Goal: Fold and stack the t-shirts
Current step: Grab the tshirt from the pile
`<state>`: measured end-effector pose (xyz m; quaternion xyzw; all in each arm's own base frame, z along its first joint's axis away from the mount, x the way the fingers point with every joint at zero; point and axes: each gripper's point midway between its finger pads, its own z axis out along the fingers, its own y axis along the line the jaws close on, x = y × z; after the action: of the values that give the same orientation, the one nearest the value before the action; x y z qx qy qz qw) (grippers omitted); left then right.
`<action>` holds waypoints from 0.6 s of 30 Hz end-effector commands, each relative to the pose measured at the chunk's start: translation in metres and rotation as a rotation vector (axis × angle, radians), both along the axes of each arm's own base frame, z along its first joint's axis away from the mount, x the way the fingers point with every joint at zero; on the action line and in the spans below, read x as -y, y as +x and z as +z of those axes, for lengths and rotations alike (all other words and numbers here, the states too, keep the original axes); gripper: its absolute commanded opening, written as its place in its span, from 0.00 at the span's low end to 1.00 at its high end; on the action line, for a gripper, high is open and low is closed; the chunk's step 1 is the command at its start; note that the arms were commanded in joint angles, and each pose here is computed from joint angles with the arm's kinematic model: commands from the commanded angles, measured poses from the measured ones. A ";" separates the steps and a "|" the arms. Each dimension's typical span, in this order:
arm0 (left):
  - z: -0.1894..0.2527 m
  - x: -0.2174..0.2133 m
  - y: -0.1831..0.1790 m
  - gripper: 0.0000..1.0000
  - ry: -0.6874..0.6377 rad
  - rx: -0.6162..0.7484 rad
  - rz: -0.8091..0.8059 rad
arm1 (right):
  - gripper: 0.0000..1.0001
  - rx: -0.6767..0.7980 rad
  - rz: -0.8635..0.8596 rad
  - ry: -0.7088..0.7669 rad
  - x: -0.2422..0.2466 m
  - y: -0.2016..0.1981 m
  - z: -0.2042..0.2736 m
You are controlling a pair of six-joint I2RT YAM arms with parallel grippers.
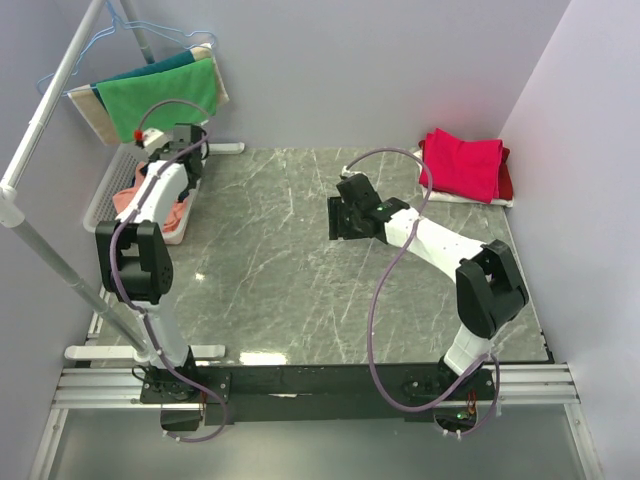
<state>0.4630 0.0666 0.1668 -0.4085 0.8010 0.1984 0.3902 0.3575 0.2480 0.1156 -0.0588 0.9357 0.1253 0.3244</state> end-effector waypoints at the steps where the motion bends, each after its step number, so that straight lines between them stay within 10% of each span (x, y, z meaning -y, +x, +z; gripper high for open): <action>1: -0.006 -0.018 0.004 0.61 -0.068 0.024 0.054 | 0.64 0.035 0.013 -0.004 -0.006 0.008 0.011; 16: -0.084 -0.081 -0.021 0.62 -0.162 -0.133 0.149 | 0.64 0.016 -0.007 -0.021 -0.010 0.018 0.009; 18: -0.089 -0.081 -0.019 0.49 -0.188 -0.138 0.138 | 0.64 0.018 -0.011 -0.021 -0.010 0.019 0.010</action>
<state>0.4378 0.1469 0.0876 -0.4832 0.8022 0.2035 0.2856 0.3669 0.2519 0.1086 -0.0610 0.9410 0.1114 0.3137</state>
